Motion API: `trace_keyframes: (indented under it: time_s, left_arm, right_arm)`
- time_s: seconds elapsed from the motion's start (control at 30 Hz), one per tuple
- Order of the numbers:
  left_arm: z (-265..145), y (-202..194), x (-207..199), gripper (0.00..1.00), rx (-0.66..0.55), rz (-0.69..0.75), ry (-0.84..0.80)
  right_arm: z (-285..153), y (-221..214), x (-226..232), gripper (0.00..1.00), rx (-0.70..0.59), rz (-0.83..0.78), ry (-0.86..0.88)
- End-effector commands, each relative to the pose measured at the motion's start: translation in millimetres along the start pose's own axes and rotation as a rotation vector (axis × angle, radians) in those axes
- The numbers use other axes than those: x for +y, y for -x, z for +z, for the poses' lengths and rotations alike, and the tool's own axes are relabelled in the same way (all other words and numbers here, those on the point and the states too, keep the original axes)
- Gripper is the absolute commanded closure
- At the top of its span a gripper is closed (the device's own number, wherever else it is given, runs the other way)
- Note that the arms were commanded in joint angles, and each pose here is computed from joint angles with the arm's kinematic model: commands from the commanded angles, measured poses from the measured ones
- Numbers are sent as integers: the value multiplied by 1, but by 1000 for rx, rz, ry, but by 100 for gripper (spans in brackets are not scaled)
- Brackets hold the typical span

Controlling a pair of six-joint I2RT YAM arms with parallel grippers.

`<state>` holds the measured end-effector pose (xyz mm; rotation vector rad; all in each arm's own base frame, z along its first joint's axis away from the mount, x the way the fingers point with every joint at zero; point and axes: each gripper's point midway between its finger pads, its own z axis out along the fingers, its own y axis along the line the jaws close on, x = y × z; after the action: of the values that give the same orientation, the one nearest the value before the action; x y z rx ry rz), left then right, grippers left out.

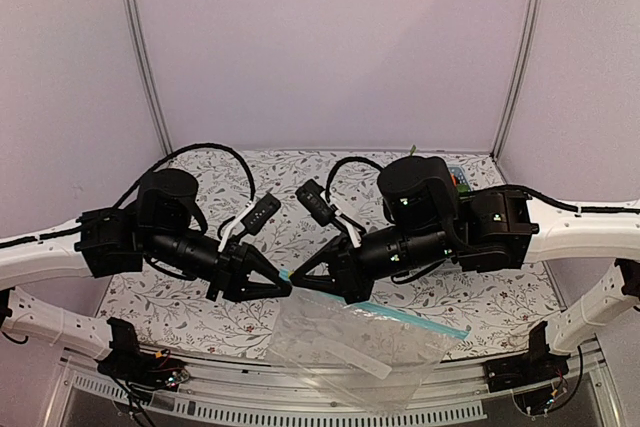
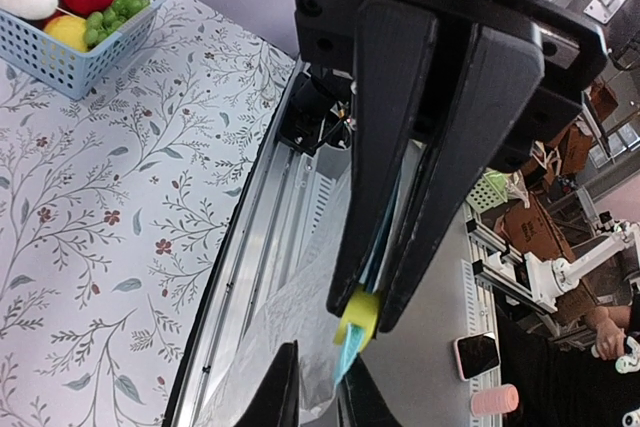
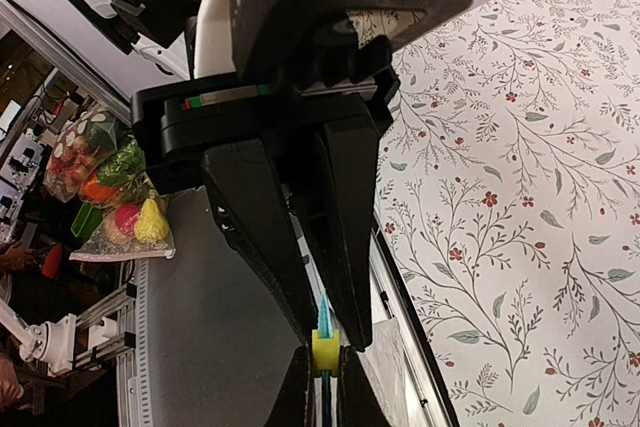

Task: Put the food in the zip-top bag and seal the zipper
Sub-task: Hold the zipper food storage bag.

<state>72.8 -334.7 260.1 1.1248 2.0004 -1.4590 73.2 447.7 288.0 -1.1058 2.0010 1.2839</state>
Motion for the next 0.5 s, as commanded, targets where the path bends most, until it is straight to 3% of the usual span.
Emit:
trace_keyframes:
  time_s: [0.0,0.2,0.47]
  left_arm:
    - [1,6,-8,89,-15,20,-20]
    - [-1,6,-8,98,-25,21,-17]
    - [-4,4,-3,100,-34,14,16]
  right_arm:
    - [4,2,0,100,-9,-2,-2]
    - [6,-1,-2,100,-1,1,-7]
    - [5,-5,-8,100,1,8,-27]
